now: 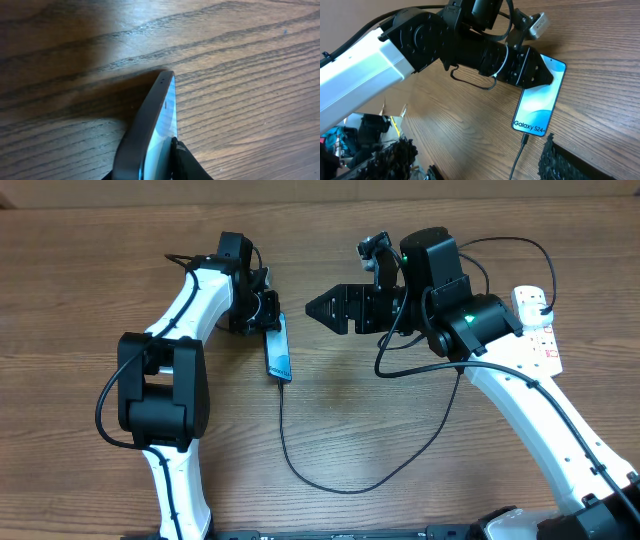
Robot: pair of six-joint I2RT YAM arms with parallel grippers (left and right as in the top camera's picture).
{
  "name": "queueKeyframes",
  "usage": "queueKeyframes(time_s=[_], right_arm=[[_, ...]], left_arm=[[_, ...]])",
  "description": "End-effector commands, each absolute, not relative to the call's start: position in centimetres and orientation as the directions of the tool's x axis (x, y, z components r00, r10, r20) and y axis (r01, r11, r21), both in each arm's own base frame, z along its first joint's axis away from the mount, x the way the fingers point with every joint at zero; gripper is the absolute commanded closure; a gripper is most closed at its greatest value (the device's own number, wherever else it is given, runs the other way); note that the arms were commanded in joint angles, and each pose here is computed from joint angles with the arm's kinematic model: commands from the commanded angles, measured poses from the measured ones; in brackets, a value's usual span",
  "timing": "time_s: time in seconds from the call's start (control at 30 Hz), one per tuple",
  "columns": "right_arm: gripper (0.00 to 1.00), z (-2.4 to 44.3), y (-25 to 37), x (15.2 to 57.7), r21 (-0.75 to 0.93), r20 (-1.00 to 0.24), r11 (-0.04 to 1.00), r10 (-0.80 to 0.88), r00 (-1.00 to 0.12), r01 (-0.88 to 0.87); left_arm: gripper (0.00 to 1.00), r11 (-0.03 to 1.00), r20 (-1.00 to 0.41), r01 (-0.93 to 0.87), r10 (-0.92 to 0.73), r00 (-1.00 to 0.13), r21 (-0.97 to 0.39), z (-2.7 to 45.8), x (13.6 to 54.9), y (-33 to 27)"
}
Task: Plug charger to phone and switch on socket
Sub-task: 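Lower the phone flat onto the table with the left gripper, then open the left gripper and withdraw it from the phone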
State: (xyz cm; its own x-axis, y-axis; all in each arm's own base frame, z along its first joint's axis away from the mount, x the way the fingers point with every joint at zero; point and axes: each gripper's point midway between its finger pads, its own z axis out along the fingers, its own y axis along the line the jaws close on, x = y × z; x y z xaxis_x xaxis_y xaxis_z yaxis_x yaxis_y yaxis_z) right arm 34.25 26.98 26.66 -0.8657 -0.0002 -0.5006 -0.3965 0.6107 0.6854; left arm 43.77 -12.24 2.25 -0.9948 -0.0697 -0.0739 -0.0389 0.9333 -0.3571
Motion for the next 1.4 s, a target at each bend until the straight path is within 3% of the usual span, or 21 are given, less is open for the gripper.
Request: queueKeyframes(time_s=[0.0,0.23,0.93,1.37], right_arm=[[0.17,27.6,26.8,34.4,0.676,-0.527,0.611,0.007,-0.85,-0.413],[0.17,27.6,26.8,34.4,0.676,-0.526,0.611,0.007,-0.85,-0.413],[0.17,27.5,26.8,34.3,0.676,-0.524,0.611,0.006,-0.852,-0.411],[0.17,27.5,26.8,34.4,0.676,-0.524,0.612,0.007,-0.852,-0.411]], left_arm=[[0.79,0.954,-0.097,-0.023,-0.055,-0.994,-0.3,2.0,44.0,-11.4],[0.69,0.954,-0.096,-0.016,-0.047,-0.994,-0.3,2.0,43.9,-11.7],[0.67,0.944,-0.043,-0.007,-0.023,-0.999,-0.329,1.9,42.2,-14.3],[0.66,0.9,-0.006,-0.011,-0.015,-1.0,-0.435,0.1,40.6,-15.7]])
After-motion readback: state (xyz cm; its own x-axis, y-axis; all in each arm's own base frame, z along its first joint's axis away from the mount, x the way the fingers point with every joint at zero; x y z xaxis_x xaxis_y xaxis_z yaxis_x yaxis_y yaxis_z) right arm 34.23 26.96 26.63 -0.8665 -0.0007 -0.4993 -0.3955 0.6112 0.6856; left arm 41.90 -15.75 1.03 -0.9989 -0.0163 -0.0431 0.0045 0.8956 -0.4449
